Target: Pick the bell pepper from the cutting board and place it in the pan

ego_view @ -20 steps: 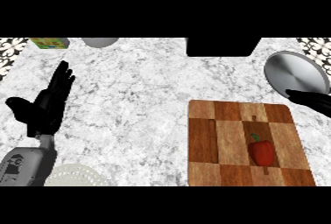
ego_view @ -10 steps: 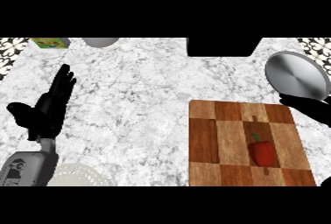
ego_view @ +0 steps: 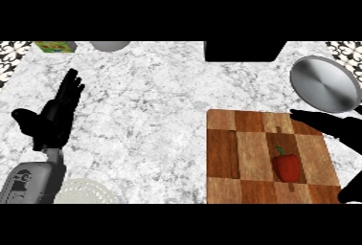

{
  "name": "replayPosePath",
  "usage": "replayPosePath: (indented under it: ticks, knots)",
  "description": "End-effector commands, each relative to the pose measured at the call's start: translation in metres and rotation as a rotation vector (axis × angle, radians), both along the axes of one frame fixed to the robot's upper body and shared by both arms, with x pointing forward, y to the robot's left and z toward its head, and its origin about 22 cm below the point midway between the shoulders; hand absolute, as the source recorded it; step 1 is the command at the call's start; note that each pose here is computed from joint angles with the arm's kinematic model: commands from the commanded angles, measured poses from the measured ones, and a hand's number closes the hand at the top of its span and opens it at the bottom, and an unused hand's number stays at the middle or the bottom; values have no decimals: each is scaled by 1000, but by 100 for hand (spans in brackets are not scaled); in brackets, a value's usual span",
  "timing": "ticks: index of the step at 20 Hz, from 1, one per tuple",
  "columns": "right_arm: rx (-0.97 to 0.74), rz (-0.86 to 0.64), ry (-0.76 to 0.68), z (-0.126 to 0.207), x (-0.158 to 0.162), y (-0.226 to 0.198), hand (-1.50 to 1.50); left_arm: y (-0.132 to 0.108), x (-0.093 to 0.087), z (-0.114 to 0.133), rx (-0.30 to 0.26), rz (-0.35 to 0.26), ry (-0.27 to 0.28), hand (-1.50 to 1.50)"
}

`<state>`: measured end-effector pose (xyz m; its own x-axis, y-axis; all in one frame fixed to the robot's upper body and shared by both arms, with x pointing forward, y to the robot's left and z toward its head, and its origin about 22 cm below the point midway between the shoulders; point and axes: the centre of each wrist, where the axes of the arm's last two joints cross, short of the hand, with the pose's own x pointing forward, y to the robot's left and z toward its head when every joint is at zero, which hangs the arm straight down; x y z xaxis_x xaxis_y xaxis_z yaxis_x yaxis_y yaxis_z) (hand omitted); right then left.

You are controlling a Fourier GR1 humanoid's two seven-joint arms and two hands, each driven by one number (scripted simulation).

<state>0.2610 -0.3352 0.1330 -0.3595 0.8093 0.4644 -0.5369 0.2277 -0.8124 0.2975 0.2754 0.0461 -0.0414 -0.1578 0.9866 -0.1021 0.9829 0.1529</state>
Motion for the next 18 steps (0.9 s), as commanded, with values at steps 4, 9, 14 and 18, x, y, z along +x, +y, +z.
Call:
replayPosePath:
  ticks: [4, 9, 14, 18]
  knots:
    - [-67, 51, 6, -10, -4, 21, -150, -3, -8, 22, -6, 6, 5, 0]
    - [-131, 44, 17, -14, 24, 30, -150, -2, 4, -2, 4, -16, 2, 0]
    - [-270, 53, -12, -42, -4, 30, -150, 1, -8, 3, 5, -13, -1, 0]
    - [-321, 47, 1, -41, 11, 26, -150, 14, 12, 8, -15, -1, -11, 0]
